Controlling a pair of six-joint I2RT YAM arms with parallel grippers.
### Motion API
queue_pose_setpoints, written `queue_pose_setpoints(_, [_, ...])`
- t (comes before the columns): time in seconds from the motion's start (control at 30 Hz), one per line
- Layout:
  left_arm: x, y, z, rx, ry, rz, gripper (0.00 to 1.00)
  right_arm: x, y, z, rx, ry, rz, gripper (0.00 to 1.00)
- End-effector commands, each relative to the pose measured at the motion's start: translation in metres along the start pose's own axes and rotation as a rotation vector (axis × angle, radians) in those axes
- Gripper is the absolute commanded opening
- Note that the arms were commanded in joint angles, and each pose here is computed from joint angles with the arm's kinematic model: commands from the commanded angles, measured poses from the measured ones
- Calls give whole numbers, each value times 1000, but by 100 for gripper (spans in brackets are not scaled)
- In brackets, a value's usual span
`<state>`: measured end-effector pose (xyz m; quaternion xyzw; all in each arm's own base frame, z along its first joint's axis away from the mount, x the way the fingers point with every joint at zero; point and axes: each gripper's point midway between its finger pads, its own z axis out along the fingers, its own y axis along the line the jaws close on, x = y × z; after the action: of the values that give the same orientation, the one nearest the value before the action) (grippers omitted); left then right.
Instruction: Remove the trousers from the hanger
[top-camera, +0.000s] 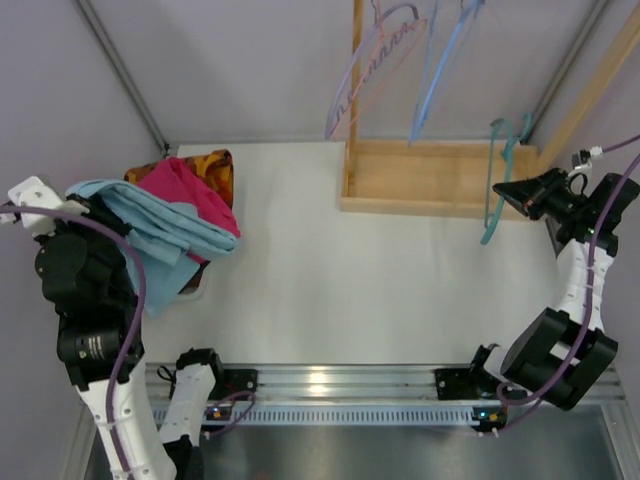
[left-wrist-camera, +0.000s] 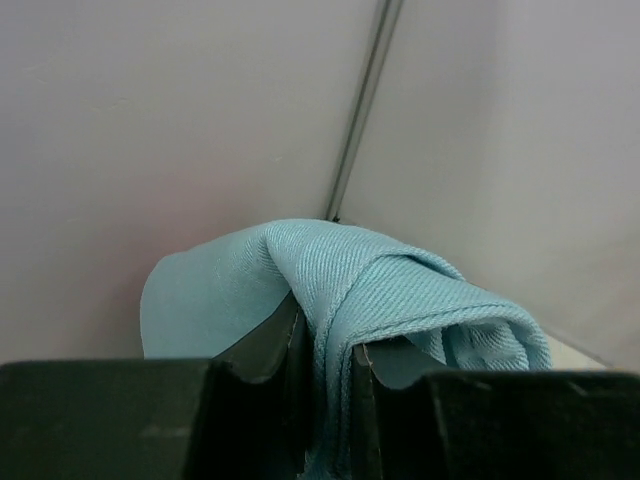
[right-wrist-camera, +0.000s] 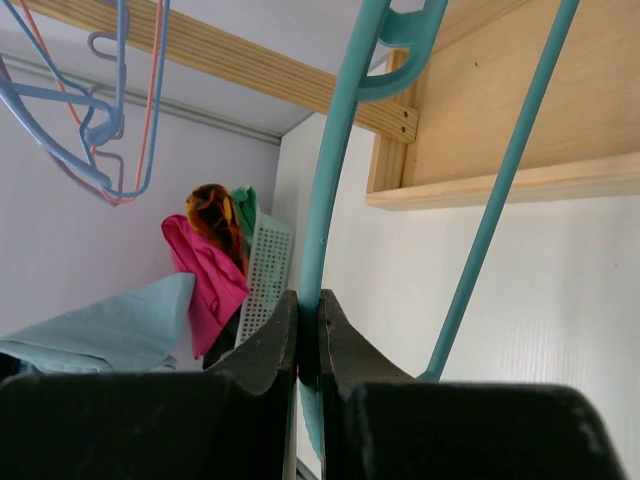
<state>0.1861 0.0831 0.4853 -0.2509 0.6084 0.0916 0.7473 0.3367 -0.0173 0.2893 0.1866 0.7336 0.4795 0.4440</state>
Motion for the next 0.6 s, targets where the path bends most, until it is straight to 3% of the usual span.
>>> queue_pose_setpoints(0.0, [-34,8,24,-89,-107,63,0,-14,28,8,-34,-20,-138,0])
queue_pose_setpoints(0.17, [31,-6,107,-98,68,184,0,-4,43,21,-56,10,-165,0])
queue_pose_setpoints(0.23, [35,-15,132,-68,14,202,0,-3,48,23,-63,12,-179,0])
queue_pose_setpoints(0.27, [65,-18,150,-46,55,237,0,-2,50,23,-63,14,-180,0])
queue_pose_setpoints(0.33, [77,-23,174,-36,30,277,0,-4,56,23,-68,10,-194,0])
queue_pose_setpoints(0.37, [107,-23,194,-36,84,310,2,-3,57,23,-69,12,-191,0])
queue_pose_setpoints(0.57, [178,-34,251,-10,165,339,15,-3,70,22,-83,12,-218,0])
